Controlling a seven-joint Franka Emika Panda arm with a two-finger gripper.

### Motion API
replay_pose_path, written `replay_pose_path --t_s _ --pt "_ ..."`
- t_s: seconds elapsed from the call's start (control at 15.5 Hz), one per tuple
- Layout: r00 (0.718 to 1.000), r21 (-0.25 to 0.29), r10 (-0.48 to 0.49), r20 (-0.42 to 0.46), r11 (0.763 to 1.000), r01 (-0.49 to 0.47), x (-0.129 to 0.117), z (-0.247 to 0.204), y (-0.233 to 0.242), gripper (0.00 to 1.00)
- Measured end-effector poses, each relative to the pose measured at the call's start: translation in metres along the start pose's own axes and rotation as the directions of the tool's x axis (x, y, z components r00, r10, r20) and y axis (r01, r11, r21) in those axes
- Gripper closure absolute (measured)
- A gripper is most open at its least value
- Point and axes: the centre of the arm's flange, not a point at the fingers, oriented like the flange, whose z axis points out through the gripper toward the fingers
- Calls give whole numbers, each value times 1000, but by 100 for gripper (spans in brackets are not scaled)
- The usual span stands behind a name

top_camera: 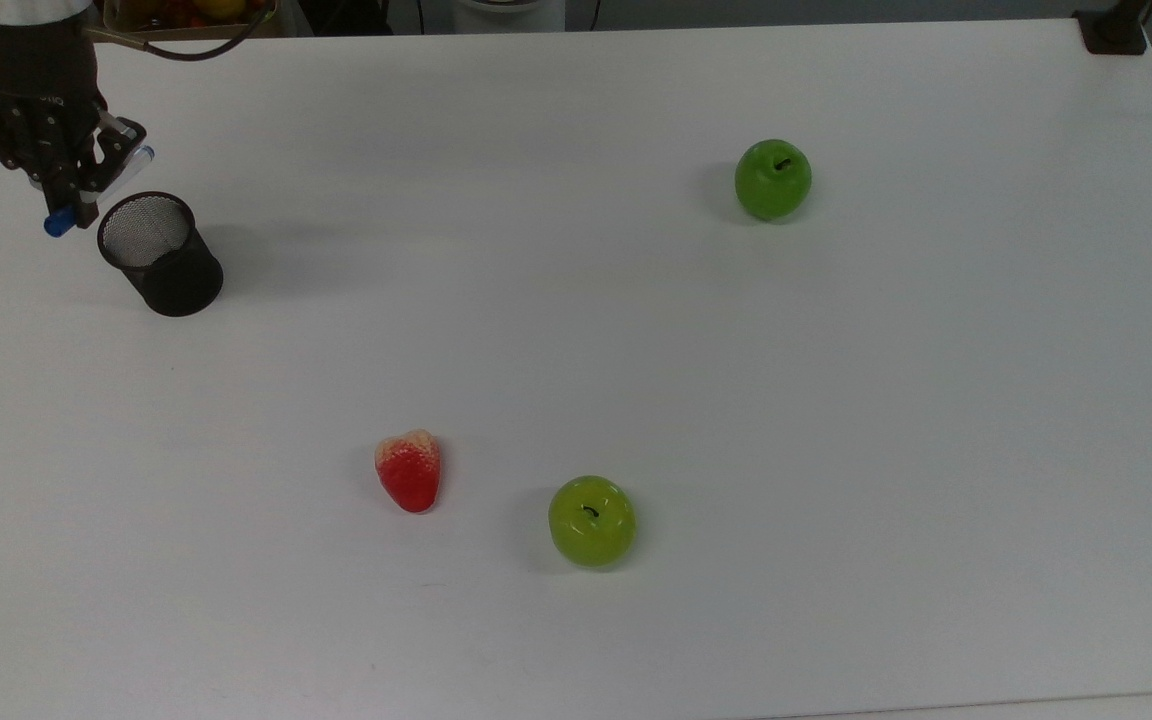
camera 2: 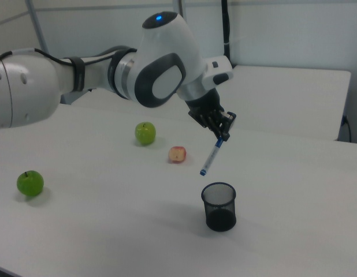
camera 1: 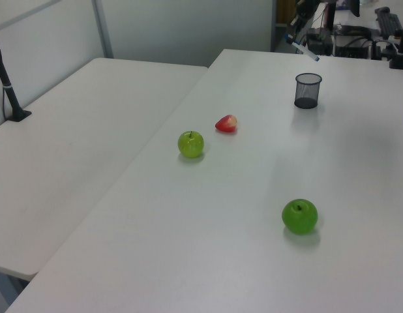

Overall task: Place marker
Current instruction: 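Lower the marker into the pen cup and open the gripper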

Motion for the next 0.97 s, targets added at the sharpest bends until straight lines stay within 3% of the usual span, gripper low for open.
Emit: replay_pose_path --t_s 0.39,0.65,0.97 --pt "996 -11 5 -91 1000 -6 -23 47 1 83" --pt "995 -7 8 -102 1000 -9 -40 80 -1 83" --pt "995 -7 13 -97 1000 -13 -44 87 1 83"
